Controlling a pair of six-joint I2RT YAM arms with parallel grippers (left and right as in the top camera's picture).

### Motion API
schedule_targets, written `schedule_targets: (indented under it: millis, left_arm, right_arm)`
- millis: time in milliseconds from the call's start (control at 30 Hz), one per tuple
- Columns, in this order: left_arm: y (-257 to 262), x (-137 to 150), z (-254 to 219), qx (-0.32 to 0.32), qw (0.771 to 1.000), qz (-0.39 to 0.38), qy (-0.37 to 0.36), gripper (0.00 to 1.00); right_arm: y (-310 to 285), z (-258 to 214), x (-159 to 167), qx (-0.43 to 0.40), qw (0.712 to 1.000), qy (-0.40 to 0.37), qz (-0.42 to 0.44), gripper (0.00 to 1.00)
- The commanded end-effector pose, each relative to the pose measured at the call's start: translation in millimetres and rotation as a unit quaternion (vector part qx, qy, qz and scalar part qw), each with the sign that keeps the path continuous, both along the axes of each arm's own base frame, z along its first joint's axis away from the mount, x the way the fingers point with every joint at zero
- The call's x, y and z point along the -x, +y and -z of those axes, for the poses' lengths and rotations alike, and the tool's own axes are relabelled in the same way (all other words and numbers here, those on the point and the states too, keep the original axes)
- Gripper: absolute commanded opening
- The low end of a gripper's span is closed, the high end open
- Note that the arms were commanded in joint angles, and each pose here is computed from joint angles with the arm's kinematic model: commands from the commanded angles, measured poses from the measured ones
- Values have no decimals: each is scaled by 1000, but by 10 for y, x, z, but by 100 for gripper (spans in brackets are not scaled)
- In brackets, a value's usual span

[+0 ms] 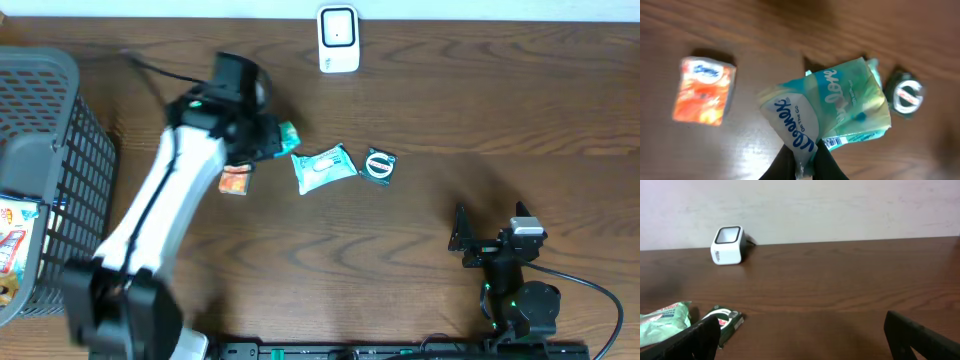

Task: Scan the item barcode
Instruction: 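Place the teal Kleenex pack on the table, then return to the basket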

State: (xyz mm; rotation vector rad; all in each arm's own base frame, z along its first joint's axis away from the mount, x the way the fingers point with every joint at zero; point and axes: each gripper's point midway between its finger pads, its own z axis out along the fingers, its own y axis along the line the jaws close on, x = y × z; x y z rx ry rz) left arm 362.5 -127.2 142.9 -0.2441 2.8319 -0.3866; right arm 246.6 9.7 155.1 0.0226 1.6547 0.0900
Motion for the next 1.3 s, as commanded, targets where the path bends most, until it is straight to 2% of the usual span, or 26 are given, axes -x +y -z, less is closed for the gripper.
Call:
schedule_targets:
  millis: [0, 33, 67, 100, 133, 200, 300, 400, 533, 600, 700, 767, 800, 900, 1000, 1133, 1267]
  left_arm:
    - [3, -114, 352, -24, 999, -20, 27, 8]
    - [0, -140, 404, -24, 999, -23, 30, 11]
    - [3, -191, 489, -24, 999, -26, 32, 40]
    - [19, -216, 518, -28, 999, -28, 31, 50]
    - [66, -248, 534, -38, 998, -33, 27, 64]
    - [150, -296, 496, -47, 998, -44, 16, 70]
    - [258, -370, 311, -39, 997, -60, -5, 71]
    - [406, -437, -90, -27, 995, -78, -56, 71]
    - [798, -437, -902, -16, 979, -114, -170, 71]
    - [1165, -331, -1351, -26, 960, -156, -232, 72]
    - [2002, 40, -1936, -79, 911, -263, -308, 76]
    - [2474, 300, -2100, -120, 882, -321, -323, 76]
    - [2838, 525, -2136, -151, 858, -376, -317, 76]
    - [3420, 897, -2010, -183, 823, -460, -278, 80]
    - [3851, 1137, -1593, -176, 810, -517, -213, 83]
    - [4028, 1261, -981, -163, 824, -529, -118, 84]
    - [4142, 1253, -377, -169, 861, -478, -28, 90]
  right_arm:
    - [-8, 18, 0, 4, 1000, 3, 1, 99]
    - [-8, 18, 0, 4, 1000, 3, 1, 99]
    - [-8, 18, 0, 4, 1000, 3, 1, 99]
    - [-8, 18, 0, 4, 1000, 3, 1, 99]
    - [-8, 18, 0, 4, 1000, 3, 1, 99]
    - [-8, 18, 0, 5, 1000, 3, 1, 99]
    - [-8, 18, 0, 4, 1000, 3, 1, 99]
    - [-8, 18, 0, 4, 1000, 3, 1, 99]
    - [-8, 18, 0, 4, 1000, 3, 1, 99]
    - [-8, 18, 0, 4, 1000, 3, 1, 99]
    - [-9, 18, 0, 4, 1000, 3, 1, 99]
    - [-9, 18, 0, 4, 1000, 3, 1, 99]
    - [-8, 18, 0, 4, 1000, 3, 1, 99]
    - [-9, 18, 0, 4, 1000, 3, 1, 99]
    - [-8, 18, 0, 4, 1000, 3, 1, 99]
    - [-8, 18, 0, 4, 1000, 3, 1, 99]
    - [-8, 18, 0, 4, 1000, 3, 1, 99]
